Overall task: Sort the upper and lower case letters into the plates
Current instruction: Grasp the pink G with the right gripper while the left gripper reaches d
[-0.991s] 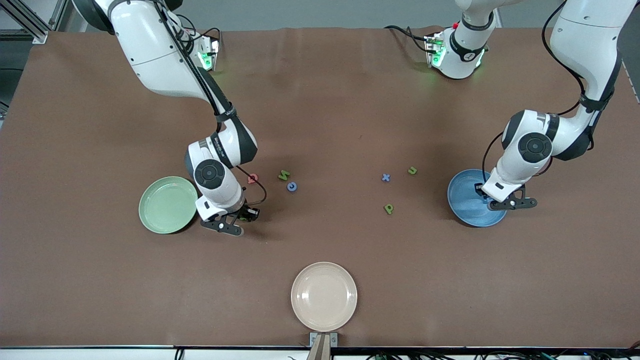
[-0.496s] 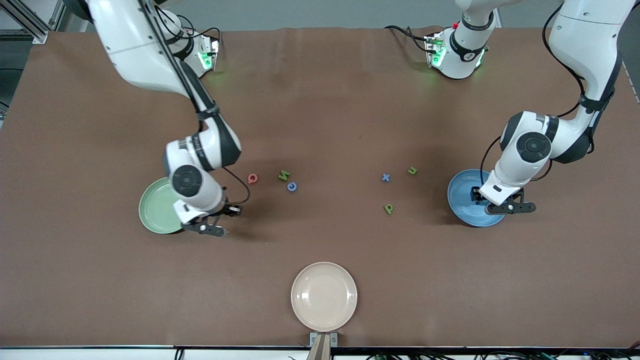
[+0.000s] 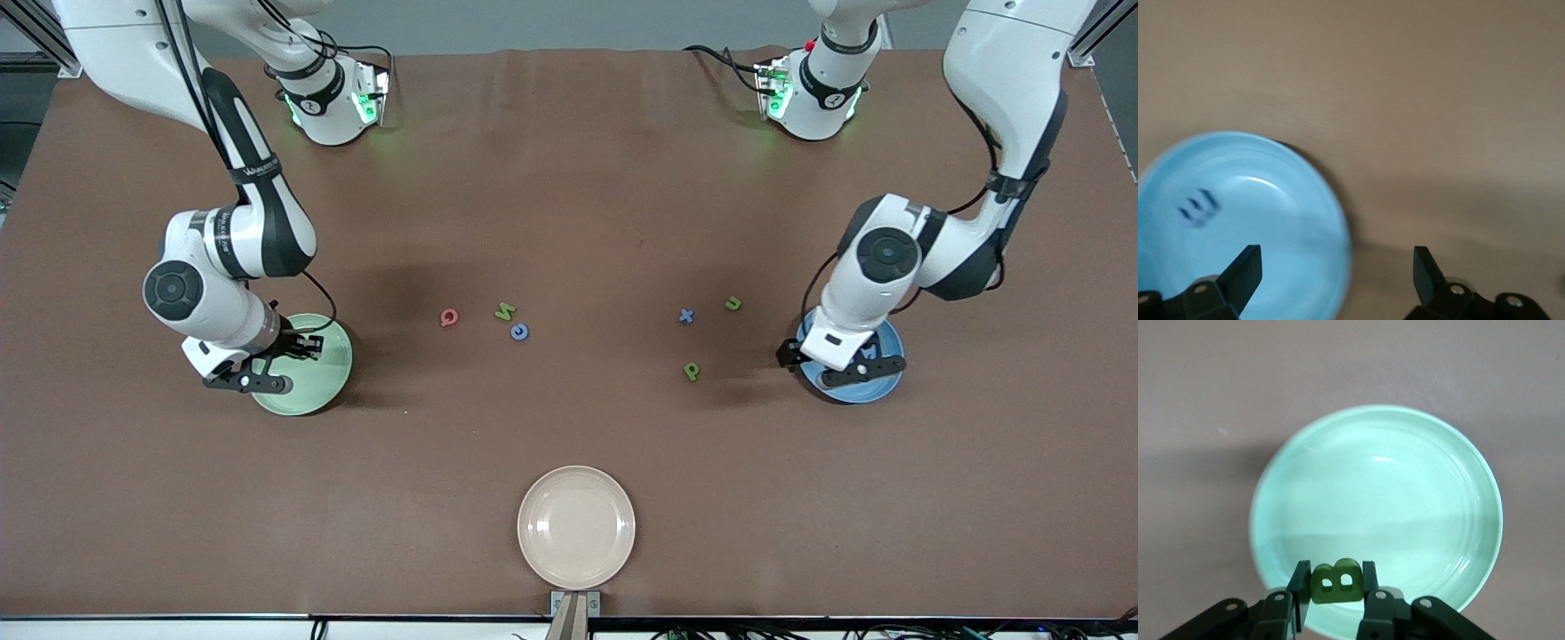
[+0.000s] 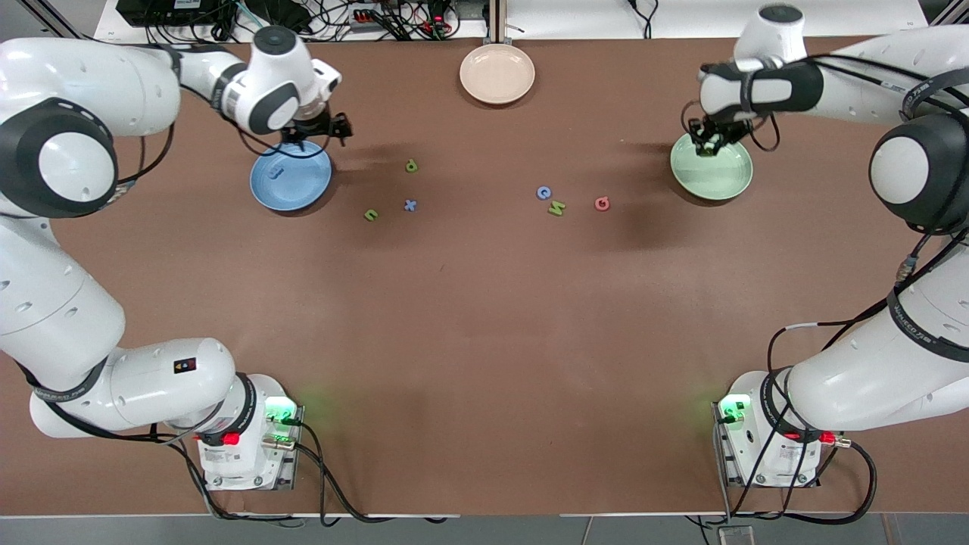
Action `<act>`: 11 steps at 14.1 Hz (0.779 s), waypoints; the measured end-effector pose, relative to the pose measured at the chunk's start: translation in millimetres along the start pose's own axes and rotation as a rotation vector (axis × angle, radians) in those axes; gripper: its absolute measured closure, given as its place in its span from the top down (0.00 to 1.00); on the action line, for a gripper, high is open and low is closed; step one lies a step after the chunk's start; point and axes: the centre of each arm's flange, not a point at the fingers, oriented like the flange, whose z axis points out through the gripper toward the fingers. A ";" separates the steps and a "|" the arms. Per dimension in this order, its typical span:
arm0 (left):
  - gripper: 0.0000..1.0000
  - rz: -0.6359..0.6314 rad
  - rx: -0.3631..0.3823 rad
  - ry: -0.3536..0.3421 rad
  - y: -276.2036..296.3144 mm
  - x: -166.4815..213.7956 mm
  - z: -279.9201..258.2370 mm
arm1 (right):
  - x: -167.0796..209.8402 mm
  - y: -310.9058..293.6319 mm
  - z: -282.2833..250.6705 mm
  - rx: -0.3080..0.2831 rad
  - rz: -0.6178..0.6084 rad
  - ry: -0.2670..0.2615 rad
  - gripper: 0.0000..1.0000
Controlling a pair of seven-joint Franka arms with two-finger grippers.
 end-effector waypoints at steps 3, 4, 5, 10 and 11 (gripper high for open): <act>1.00 -0.146 -0.043 -0.019 58.1 -13.2 9.6 | -22.0 1.6 30.0 0.003 -0.011 0.011 0.35; 1.00 -0.168 -0.056 -0.028 77.2 -17.1 14.5 | -24.0 0.4 31.8 0.004 -0.013 0.009 0.35; 1.00 -0.185 -0.066 -0.037 93.0 -20.2 19.3 | -24.4 -0.2 32.4 0.004 -0.015 0.008 0.35; 1.00 -0.313 -0.073 -0.078 133.0 -22.8 38.9 | -20.5 -1.5 27.2 0.003 -0.015 -0.001 0.70; 1.00 -0.328 -0.072 -0.084 136.8 -23.9 42.7 | -17.4 -3.0 21.8 0.001 -0.012 -0.017 0.79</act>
